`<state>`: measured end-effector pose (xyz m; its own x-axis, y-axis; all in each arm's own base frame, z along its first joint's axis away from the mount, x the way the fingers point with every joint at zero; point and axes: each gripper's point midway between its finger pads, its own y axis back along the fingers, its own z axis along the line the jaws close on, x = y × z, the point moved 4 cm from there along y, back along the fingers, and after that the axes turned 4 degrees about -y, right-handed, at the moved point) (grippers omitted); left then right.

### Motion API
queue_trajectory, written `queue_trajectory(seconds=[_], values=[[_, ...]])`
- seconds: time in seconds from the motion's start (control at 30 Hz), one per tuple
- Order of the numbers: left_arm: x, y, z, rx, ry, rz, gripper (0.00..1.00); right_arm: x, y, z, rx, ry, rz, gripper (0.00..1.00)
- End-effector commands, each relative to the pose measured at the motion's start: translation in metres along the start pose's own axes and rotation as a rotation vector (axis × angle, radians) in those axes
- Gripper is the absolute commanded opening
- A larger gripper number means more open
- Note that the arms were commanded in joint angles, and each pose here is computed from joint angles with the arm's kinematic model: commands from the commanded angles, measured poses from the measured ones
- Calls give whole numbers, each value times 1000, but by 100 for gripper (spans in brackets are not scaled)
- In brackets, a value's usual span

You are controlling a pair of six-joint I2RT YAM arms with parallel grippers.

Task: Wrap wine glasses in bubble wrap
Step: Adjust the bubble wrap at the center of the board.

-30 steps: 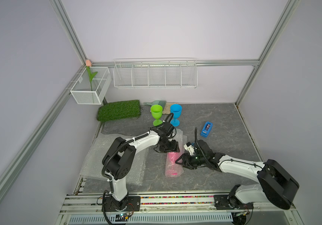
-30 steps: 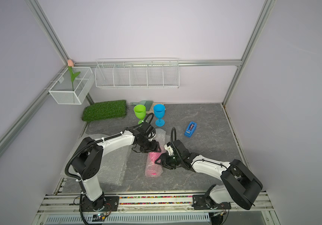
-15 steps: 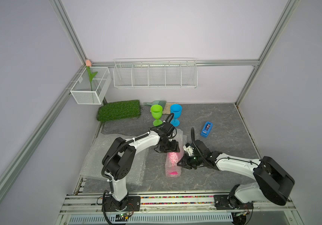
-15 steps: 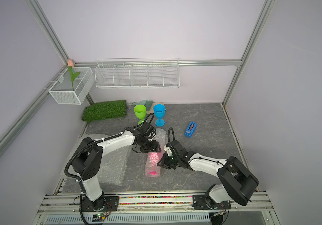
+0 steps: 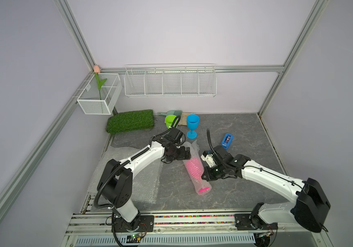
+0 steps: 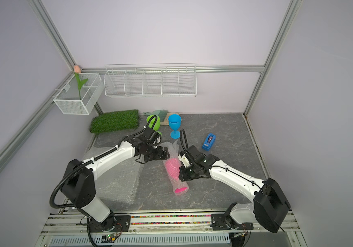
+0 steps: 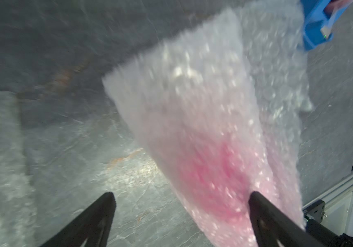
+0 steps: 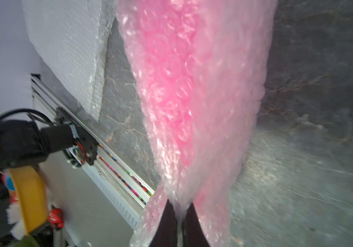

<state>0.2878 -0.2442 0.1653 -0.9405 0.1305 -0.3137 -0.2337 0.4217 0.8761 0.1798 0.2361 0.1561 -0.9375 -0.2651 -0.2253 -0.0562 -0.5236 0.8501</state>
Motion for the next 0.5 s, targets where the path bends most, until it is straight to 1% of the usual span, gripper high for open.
queue_trajectory(seconds=[0.0, 0.03, 0.07, 0.1, 0.17, 0.23, 0.3, 0.37, 0.4, 0.47], values=[[-7, 30, 10, -51, -28, -42, 97, 21, 23, -22, 182, 264, 106, 7], [-7, 34, 11, -50, -43, -42, 96, 18, 27, -15, 143, 330, 82, 7], [-8, 38, 9, -47, -70, -43, 94, 18, 30, -6, 118, 427, 66, 7], [-8, 42, 8, -53, -94, -38, 93, 18, 34, -1, 112, 497, 56, 7], [-10, 51, 10, -85, -130, -32, 89, 11, 40, -4, 176, 565, 58, 7], [-13, 62, 15, -134, -151, -47, 87, 13, 40, -12, 233, 649, 123, 7], [-16, 74, 20, -160, -163, -76, 87, 17, 35, -21, 263, 773, 193, 7], [-18, 85, 23, -173, -194, -109, 88, 23, 31, -28, 260, 882, 246, 7], [-18, 89, 24, -178, -216, -125, 89, 24, 30, -30, 262, 938, 262, 7], [-17, 94, 20, -153, -298, -143, 89, 23, 30, -33, 276, 1029, 264, 7]])
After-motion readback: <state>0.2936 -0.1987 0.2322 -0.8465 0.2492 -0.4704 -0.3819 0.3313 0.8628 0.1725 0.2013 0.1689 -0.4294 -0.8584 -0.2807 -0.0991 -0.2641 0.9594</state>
